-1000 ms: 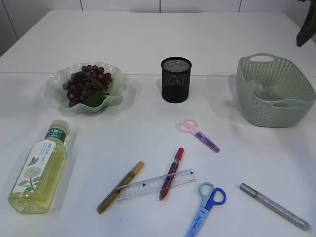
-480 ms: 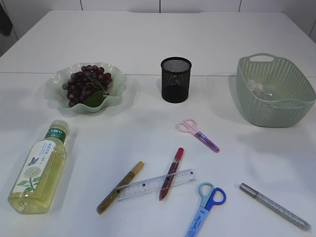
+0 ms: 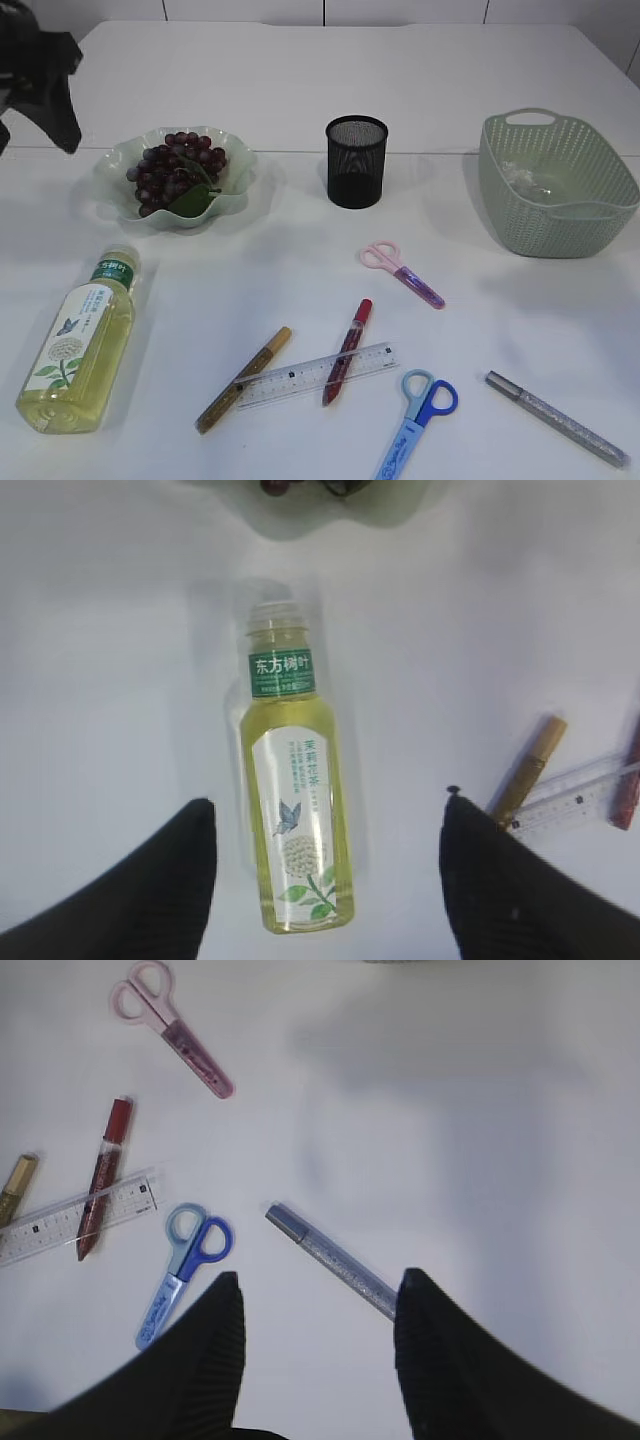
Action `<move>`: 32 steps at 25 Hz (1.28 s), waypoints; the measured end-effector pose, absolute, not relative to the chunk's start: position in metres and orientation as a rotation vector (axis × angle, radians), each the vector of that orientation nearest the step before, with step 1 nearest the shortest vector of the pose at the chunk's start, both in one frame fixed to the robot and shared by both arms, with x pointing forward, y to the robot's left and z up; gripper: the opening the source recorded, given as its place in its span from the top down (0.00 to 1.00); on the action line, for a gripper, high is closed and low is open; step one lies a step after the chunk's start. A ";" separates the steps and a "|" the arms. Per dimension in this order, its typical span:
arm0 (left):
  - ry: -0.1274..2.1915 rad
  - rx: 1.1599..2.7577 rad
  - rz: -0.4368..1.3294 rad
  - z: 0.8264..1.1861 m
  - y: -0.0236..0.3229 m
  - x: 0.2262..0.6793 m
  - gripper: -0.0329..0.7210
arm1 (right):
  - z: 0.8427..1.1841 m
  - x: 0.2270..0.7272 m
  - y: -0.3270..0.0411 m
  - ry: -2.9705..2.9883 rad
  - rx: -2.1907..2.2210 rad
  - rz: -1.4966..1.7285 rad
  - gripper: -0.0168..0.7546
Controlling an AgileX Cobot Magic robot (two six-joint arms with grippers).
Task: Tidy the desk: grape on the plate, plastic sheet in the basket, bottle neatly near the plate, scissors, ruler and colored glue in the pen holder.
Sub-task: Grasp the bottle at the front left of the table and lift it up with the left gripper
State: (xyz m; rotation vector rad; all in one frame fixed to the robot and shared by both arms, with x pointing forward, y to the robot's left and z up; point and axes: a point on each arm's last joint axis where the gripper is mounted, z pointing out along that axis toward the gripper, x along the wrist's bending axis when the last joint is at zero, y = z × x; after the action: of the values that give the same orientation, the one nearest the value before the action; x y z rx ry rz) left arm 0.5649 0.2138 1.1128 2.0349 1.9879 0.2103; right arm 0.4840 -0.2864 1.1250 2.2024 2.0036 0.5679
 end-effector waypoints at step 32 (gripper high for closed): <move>2.370 2.168 -0.121 0.955 0.207 0.590 0.17 | 1.125 0.484 -0.286 2.018 2.186 0.567 0.46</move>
State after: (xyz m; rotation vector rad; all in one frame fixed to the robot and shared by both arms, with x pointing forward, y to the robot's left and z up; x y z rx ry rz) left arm 0.5904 0.2067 0.9546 2.1677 2.3705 -0.1213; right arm 0.4840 -0.2860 1.1250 2.1864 2.0182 0.5665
